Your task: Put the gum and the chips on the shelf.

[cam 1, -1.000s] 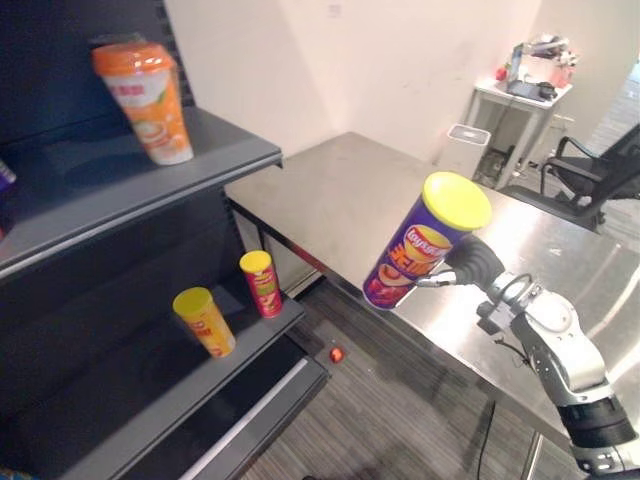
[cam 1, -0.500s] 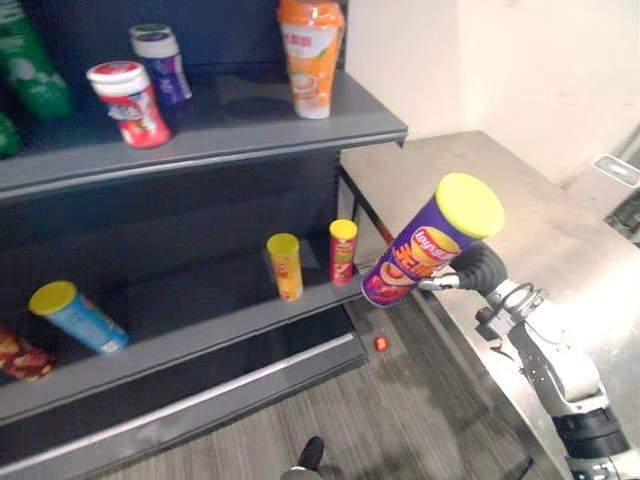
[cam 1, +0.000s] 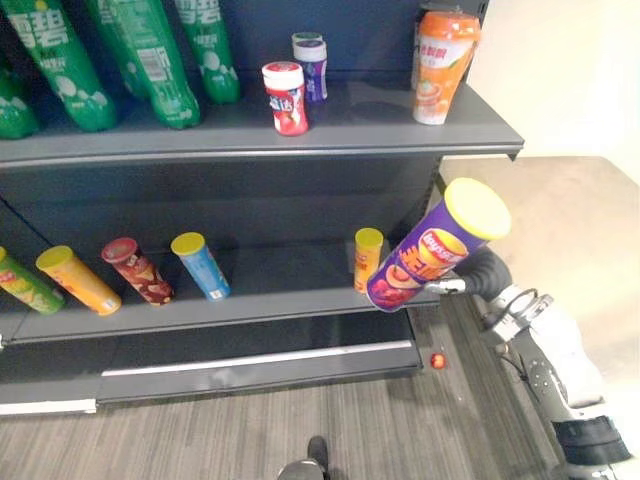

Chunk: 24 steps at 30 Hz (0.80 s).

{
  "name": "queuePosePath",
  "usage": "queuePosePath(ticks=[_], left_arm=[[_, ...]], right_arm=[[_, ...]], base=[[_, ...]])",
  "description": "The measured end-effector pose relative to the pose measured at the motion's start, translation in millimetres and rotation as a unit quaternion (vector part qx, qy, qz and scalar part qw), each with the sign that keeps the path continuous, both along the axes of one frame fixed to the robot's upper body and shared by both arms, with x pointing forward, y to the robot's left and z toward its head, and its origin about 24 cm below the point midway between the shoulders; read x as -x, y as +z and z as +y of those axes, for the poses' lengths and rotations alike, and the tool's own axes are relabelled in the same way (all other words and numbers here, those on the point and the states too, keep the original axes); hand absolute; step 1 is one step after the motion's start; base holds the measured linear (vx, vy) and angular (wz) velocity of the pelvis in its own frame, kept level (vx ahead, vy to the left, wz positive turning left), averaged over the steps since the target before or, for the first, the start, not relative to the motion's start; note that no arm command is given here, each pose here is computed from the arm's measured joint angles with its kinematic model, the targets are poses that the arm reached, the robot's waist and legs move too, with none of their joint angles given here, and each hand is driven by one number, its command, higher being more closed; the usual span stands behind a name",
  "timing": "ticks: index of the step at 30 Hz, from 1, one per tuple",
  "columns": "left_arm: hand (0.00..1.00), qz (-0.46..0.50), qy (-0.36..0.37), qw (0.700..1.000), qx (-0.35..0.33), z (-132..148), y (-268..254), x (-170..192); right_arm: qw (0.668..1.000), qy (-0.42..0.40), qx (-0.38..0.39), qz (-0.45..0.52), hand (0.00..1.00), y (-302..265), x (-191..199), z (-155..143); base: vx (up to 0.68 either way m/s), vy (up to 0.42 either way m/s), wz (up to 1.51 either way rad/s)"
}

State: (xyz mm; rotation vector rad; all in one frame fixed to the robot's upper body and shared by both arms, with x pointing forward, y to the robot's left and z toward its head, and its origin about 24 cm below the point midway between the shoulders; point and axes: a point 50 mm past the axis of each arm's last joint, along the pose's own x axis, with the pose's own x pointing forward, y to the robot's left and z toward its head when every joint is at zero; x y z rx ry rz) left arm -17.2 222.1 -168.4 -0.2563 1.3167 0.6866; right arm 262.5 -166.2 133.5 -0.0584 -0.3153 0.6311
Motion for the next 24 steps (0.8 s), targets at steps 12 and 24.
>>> queuePosePath(ticks=[12, 24], left_arm=[[0.0, -0.002, -0.075, 0.997, 0.018, -1, -1, -7], [0.0, -0.033, -0.088, 0.996, 0.008, 13, 2, -39]], right_arm=[[0.999, -0.033, 0.012, 0.03, 1.0, -20, 12, -13], [1.0, 0.011, 0.011, 0.017, 1.0, -23, 13, 10]], base=[[0.04, 0.074, 0.16], [0.09, 0.011, 0.24]])
